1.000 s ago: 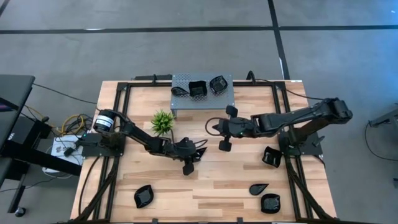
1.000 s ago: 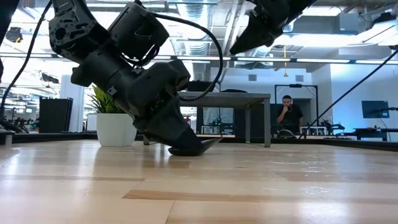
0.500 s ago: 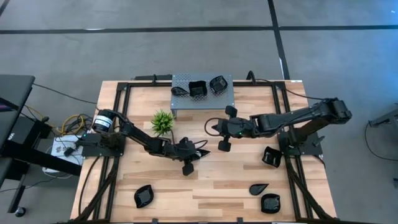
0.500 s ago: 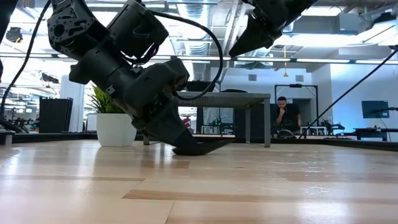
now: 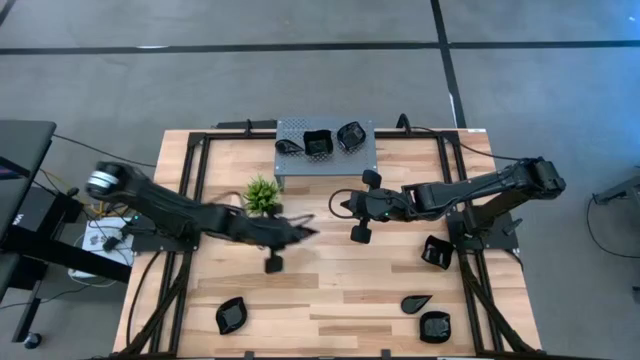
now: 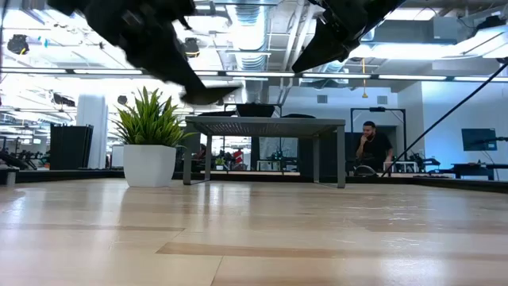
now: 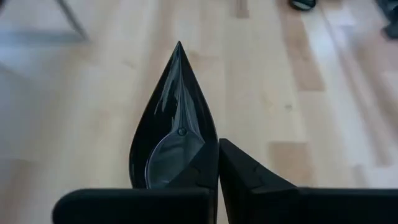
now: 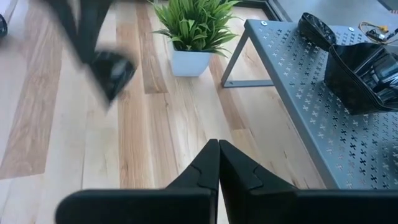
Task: Pick & Place Mini shaped plates
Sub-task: Stack the black drop-shaped plate on top of the black drop-shaped plate on the shelf
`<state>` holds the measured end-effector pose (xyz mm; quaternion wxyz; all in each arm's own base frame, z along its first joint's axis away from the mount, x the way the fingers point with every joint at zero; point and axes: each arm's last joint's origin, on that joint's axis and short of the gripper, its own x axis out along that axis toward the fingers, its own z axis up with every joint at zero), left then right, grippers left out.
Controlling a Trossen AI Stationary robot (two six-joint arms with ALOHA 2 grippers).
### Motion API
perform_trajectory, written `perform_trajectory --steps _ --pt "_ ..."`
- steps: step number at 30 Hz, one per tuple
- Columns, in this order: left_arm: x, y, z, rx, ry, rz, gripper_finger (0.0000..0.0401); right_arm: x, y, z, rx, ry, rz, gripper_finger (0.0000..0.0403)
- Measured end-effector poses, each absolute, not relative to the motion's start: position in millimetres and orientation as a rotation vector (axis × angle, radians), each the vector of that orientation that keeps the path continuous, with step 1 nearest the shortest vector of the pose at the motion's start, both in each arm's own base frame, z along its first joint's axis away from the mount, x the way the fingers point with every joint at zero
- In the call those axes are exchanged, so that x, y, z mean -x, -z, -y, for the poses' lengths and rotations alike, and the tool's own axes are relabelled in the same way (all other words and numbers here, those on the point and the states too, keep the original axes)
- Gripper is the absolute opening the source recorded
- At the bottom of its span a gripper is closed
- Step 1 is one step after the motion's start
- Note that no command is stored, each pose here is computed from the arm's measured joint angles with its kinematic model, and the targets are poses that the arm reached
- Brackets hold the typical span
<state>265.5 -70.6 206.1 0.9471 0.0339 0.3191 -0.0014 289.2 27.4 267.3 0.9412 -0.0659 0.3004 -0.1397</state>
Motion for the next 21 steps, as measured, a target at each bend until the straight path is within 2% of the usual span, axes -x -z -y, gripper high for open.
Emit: perform_trajectory --steps 3,10,12,15,21 --pt "-241.8 -239.5 53.0 -0.248 -0.089 -0.585 0.0005 -289.2 -267.4 -27.4 0.134 0.285 -0.612 0.0" --pt "-196.7 -296.5 -5.6 -0.454 -0.334 -0.421 0.0005 -289.5 -267.5 -25.6 0.132 0.291 -0.611 0.0" --pt "-189.3 -302.1 -23.6 -0.555 -0.384 -0.436 0.0005 -289.6 -267.5 -24.5 0.13 0.295 -0.611 0.0" --pt "-184.9 -302.1 -49.7 -0.645 -0.325 -0.46 0.0005 -289.8 -267.6 -22.5 0.129 0.301 -0.611 0.0" --pt "-183.3 -283.4 -109.2 -0.525 -0.264 -0.514 0.0006 -290.2 -267.7 -17.7 0.161 0.305 -0.617 0.0"
